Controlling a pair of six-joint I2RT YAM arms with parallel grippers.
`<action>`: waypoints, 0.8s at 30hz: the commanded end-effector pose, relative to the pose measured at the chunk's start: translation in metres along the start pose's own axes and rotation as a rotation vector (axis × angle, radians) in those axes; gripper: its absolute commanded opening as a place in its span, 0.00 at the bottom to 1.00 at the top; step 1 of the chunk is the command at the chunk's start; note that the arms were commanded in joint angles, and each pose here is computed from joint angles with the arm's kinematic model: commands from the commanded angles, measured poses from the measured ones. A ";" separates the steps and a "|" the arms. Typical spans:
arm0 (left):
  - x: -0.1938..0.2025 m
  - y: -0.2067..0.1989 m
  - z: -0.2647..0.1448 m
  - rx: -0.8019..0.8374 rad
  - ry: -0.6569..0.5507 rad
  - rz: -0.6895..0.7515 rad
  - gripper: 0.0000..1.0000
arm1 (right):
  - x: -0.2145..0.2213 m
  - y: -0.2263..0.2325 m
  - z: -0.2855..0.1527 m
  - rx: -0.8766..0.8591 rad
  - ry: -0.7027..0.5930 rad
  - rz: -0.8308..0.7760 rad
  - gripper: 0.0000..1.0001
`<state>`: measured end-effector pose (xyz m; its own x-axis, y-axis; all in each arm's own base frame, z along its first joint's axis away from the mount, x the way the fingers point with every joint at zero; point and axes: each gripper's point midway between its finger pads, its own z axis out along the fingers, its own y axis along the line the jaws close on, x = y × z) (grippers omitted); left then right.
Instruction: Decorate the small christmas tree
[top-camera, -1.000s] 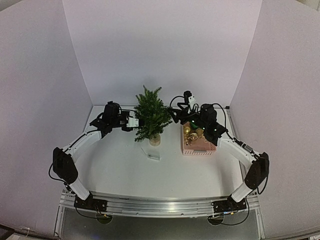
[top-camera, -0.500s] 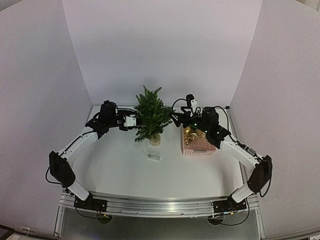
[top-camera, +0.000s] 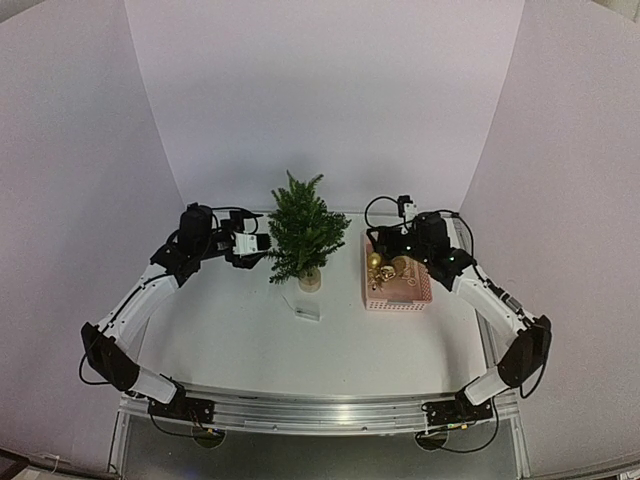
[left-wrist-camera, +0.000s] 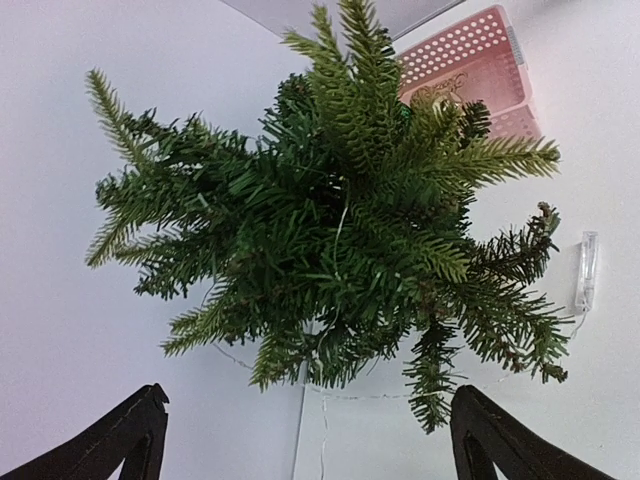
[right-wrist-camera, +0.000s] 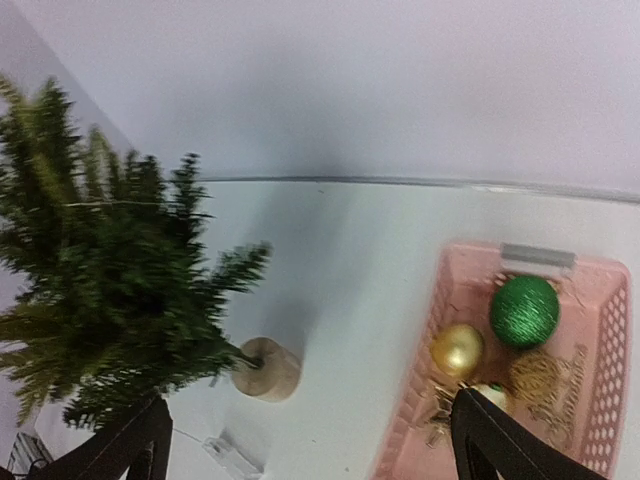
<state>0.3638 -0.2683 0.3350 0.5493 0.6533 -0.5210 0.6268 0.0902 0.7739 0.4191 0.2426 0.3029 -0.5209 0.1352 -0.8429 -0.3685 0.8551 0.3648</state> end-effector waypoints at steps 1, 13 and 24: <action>-0.008 0.022 -0.031 -0.076 -0.027 -0.082 0.99 | 0.020 -0.069 -0.018 0.222 0.110 0.111 0.94; 0.048 0.049 -0.058 -0.219 0.050 -0.632 1.00 | 0.101 -0.122 0.047 0.300 0.483 0.054 0.91; 0.093 0.023 -0.040 -0.208 0.139 -0.756 0.99 | 0.142 -0.156 0.092 0.377 0.619 0.058 0.75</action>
<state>0.3978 -0.1784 0.3142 -0.0526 0.4823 -0.8745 0.7065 0.6368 0.3087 0.4644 0.1757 0.0966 -0.9046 -0.0128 -0.4262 -0.0944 0.9808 0.1709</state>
